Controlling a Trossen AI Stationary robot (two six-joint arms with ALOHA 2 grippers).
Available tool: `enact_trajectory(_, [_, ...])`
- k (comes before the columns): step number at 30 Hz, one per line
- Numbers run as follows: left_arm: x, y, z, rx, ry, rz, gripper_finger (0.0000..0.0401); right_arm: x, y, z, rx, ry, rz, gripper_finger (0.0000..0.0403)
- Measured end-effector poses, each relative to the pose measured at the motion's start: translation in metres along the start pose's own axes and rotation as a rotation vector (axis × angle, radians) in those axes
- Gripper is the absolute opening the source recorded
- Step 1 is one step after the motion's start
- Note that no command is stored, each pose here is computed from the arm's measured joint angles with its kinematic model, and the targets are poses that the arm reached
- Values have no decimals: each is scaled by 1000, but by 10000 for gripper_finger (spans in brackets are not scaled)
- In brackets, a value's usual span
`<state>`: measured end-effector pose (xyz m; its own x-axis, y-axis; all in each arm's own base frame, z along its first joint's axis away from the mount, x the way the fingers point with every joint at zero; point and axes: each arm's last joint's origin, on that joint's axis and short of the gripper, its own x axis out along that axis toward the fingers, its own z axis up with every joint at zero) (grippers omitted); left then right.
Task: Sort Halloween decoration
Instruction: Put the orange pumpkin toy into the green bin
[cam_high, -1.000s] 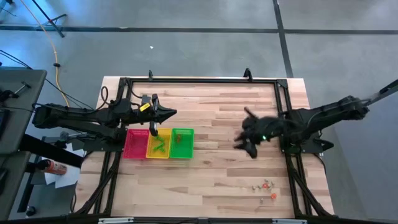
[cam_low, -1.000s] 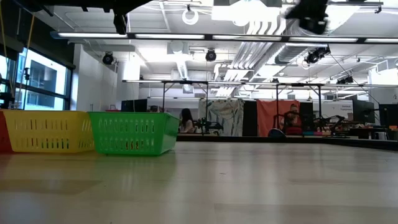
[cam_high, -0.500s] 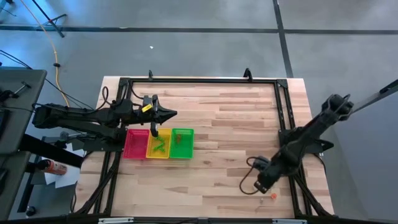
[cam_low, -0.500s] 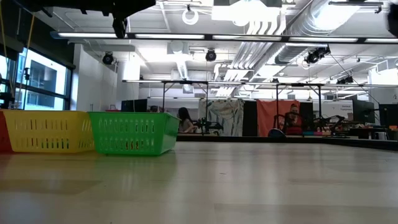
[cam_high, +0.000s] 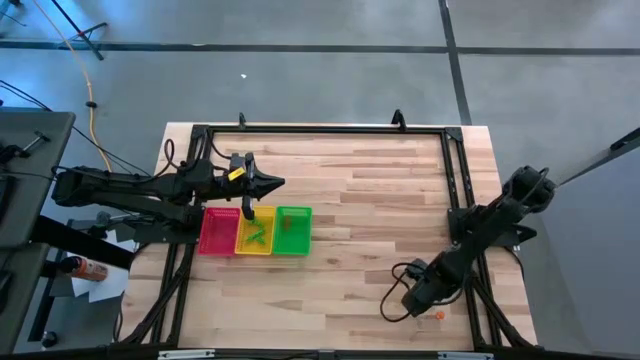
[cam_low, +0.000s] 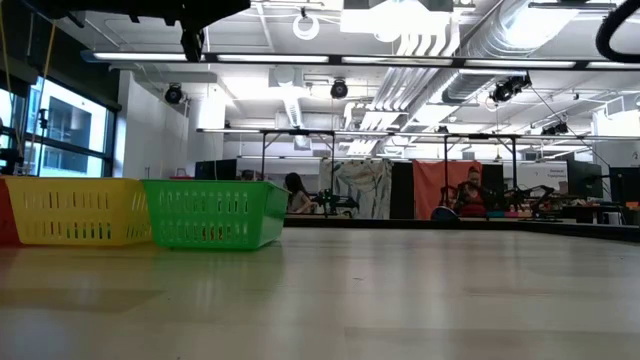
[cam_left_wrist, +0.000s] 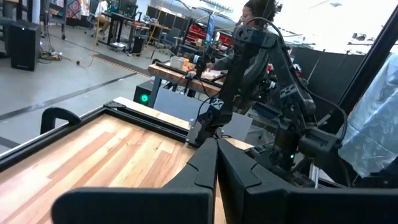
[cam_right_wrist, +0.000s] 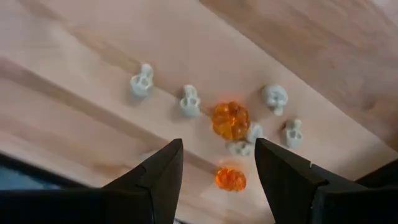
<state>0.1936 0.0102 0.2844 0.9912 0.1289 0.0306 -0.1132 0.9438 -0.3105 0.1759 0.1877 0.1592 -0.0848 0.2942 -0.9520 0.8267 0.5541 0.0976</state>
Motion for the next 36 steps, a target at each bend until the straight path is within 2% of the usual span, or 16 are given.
enact_trajectory(10, [0,0,0,0,0,0,0,13,2,3,13,-10,-47,195])
enact_trajectory(27, [0,1,-2,3,18,6,1,14,2,5,15,-28,-44,195])
enact_trajectory(36, [0,1,-2,3,18,6,1,24,6,7,24,-10,-58,195])
